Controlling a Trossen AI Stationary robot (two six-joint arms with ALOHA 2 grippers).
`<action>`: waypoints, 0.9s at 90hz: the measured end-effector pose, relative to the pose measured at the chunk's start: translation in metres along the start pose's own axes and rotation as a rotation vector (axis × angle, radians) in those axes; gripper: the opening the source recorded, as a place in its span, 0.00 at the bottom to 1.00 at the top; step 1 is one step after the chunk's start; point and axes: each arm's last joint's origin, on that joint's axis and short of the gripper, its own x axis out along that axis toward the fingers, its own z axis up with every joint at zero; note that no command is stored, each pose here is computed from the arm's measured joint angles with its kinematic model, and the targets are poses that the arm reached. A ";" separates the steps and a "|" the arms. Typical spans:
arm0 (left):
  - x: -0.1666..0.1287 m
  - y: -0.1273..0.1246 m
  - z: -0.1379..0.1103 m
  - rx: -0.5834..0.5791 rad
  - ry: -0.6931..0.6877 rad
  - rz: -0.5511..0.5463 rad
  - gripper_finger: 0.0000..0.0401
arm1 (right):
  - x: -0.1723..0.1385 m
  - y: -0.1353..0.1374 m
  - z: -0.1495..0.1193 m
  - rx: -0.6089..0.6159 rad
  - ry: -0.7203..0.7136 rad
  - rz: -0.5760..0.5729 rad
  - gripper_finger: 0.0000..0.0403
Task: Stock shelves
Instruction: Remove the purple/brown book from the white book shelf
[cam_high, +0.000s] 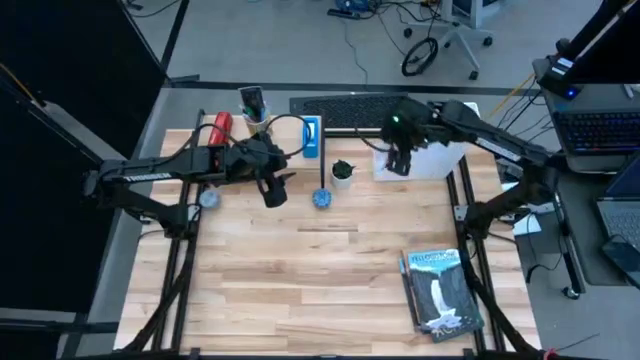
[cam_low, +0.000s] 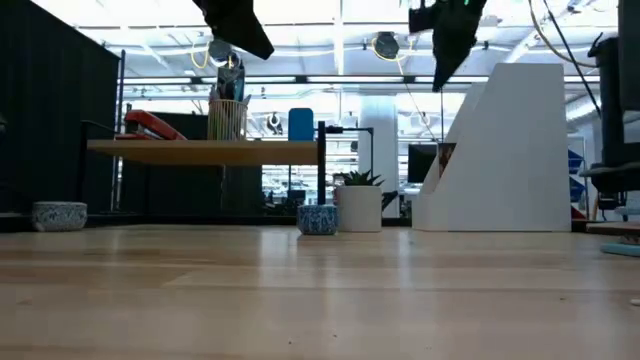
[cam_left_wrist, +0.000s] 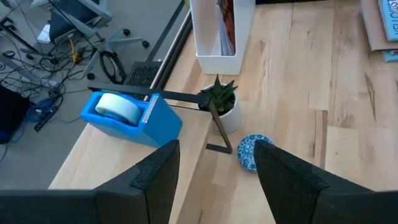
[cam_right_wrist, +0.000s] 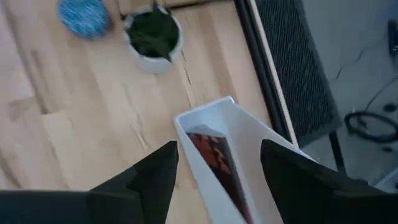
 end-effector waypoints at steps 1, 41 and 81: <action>0.000 0.000 0.000 0.000 0.000 0.000 0.48 | 0.002 -0.001 0.000 -0.005 0.008 0.000 0.53; 0.000 0.000 0.000 -0.026 0.002 0.000 0.48 | 0.067 -0.023 0.007 -0.095 0.248 0.085 0.53; 0.000 0.000 0.000 -0.026 0.001 0.000 0.48 | 0.105 -0.033 0.005 -0.073 0.367 0.182 0.40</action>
